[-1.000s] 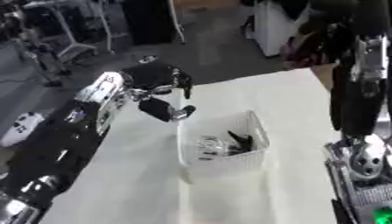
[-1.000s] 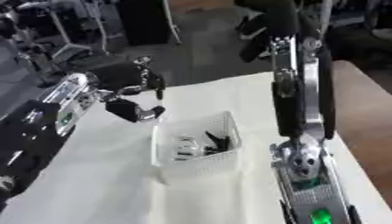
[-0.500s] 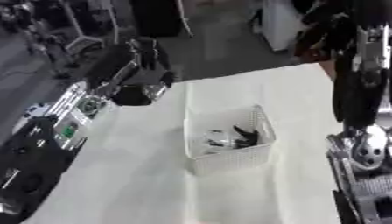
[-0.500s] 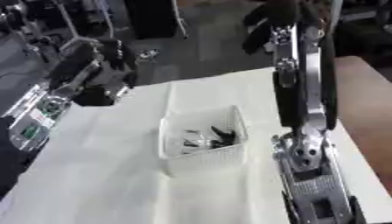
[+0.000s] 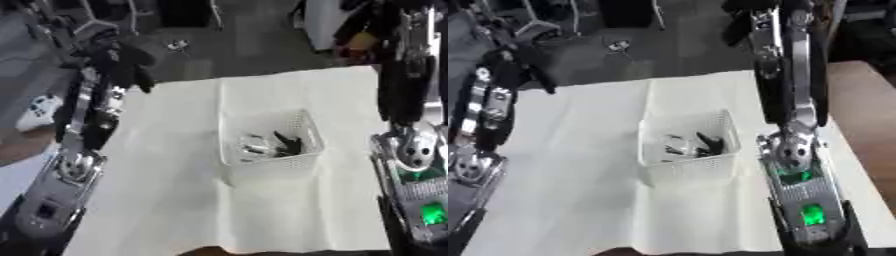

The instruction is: Pick up objects on the table and place them in the box.

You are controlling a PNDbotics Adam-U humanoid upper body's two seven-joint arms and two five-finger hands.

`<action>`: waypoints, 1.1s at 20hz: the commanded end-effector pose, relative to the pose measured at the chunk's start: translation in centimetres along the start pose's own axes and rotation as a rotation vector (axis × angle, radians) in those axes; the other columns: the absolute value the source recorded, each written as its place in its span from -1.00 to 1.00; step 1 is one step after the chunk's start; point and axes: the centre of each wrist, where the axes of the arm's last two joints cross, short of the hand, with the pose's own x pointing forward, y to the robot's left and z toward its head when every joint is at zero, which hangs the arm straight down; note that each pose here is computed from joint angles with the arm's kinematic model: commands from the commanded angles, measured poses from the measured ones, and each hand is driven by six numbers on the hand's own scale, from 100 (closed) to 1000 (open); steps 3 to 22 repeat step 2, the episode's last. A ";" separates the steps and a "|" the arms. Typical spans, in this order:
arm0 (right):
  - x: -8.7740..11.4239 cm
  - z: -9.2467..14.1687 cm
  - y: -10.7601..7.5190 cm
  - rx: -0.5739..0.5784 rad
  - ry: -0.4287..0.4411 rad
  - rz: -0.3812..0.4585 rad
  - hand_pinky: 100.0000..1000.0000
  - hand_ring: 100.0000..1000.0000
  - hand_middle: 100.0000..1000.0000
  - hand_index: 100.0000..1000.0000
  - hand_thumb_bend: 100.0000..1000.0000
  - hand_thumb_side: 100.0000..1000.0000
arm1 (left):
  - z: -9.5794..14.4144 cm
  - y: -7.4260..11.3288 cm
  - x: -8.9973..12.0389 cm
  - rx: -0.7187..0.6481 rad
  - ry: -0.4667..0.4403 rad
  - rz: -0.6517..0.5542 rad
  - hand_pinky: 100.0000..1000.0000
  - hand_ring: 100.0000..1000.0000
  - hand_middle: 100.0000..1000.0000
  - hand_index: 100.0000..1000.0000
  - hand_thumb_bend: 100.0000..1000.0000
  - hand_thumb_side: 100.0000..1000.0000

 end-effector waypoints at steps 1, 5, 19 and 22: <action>0.4 -0.5 -0.7 -0.010 -0.029 0.014 -0.41 -0.36 -0.13 0.36 -0.26 1.00 | -0.9 0.2 2.2 -0.018 -0.075 0.043 -0.36 -0.21 0.06 0.19 -0.77 0.86; 0.3 -0.4 -0.8 -0.009 -0.029 0.016 -0.42 -0.36 -0.13 0.35 -0.25 1.00 | -0.9 0.1 2.2 -0.027 -0.082 0.048 -0.36 -0.21 0.06 0.18 -0.76 0.86; 0.3 -0.4 -0.8 -0.009 -0.029 0.016 -0.42 -0.36 -0.13 0.35 -0.25 1.00 | -0.9 0.1 2.2 -0.027 -0.082 0.048 -0.36 -0.21 0.06 0.18 -0.76 0.86; 0.3 -0.4 -0.8 -0.009 -0.029 0.016 -0.42 -0.36 -0.13 0.35 -0.25 1.00 | -0.9 0.1 2.2 -0.027 -0.082 0.048 -0.36 -0.21 0.06 0.18 -0.76 0.86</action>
